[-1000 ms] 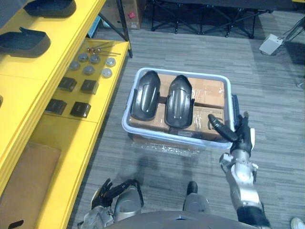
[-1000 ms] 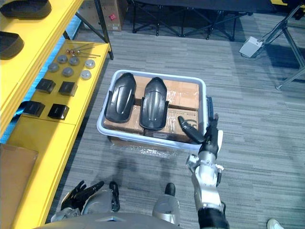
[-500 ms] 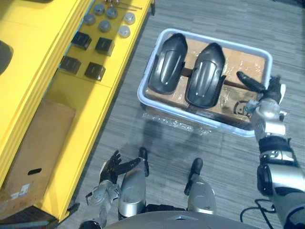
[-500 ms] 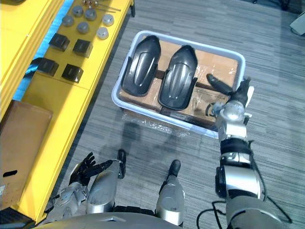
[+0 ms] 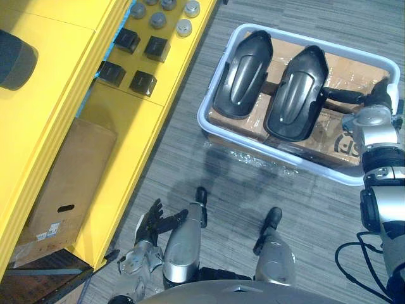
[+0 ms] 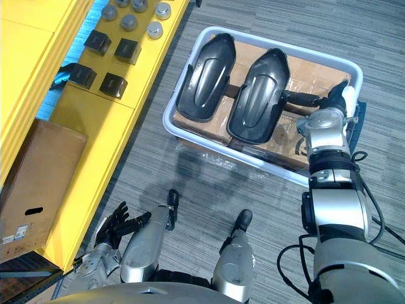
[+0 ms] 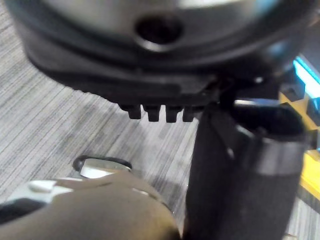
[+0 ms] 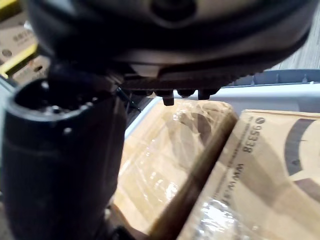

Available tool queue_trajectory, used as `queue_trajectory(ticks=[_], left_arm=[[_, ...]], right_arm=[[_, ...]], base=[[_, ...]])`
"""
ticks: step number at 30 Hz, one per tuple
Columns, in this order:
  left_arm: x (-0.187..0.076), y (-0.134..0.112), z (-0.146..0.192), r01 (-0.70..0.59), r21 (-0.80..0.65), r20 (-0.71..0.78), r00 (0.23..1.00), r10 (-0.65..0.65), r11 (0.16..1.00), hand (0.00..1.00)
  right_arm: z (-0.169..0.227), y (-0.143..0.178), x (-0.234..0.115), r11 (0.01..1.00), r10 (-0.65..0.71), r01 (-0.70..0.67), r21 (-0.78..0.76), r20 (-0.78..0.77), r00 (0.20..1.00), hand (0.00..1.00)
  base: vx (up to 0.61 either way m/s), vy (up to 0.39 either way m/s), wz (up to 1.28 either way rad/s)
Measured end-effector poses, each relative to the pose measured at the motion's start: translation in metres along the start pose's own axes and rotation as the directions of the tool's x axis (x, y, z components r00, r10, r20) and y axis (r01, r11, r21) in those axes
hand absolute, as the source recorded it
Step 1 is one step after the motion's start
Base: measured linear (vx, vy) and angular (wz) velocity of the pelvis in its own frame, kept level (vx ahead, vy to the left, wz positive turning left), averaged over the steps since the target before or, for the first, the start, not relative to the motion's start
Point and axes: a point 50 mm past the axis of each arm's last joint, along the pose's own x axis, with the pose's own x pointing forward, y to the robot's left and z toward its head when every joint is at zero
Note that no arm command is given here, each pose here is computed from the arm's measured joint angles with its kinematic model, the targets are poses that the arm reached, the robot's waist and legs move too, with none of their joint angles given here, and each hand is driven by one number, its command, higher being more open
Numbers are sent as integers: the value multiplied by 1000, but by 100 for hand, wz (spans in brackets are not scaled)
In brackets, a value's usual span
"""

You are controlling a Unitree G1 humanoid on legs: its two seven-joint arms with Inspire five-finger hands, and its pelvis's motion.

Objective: Walk over and take three plastic housings, then place them on the shelf

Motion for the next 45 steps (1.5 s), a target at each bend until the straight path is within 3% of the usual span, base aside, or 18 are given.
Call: queue_trajectory(ticks=[9,16,17,21,27,33,40,45], left_arm=[[0,-5,2,-4,-4,-6,1000,4,1000,100],[0,-6,3,-8,2,-6,1000,8,1000,100],[0,-6,3,-5,7,-5,1000,5,1000,100],[1,-6,4,4,20,-3,1000,-4,1000,100],[3,-9,6,16,13,0,1000,-16,1000,100],[4,-10,6,18,19,-9,1000,-17,1000,100],[4,-13,5,22,31,-15,1000,-21,999,100],[4,-12,4,19,40,-27,999,-18,999,100]], right_arm=[[9,13,-2,974,125,-123,-192,-5,992,100],[10,14,-2,918,142,-140,-372,-21,990,100],[10,15,-2,912,146,-144,-384,-24,989,0],[11,14,-1,886,144,-151,-439,-51,988,0],[11,-9,4,808,28,-65,-586,-72,997,0],[-3,-11,6,791,4,-95,-604,-150,989,0],[-17,-4,5,811,9,-81,-579,-126,992,0],[-22,2,5,803,11,-23,-596,-24,1000,0]], base=[[-25,0,0],[10,-2,2],[0,0,0],[-27,-2,3],[-24,-6,6],[-1,-6,9],[0,0,0],[0,0,0]])
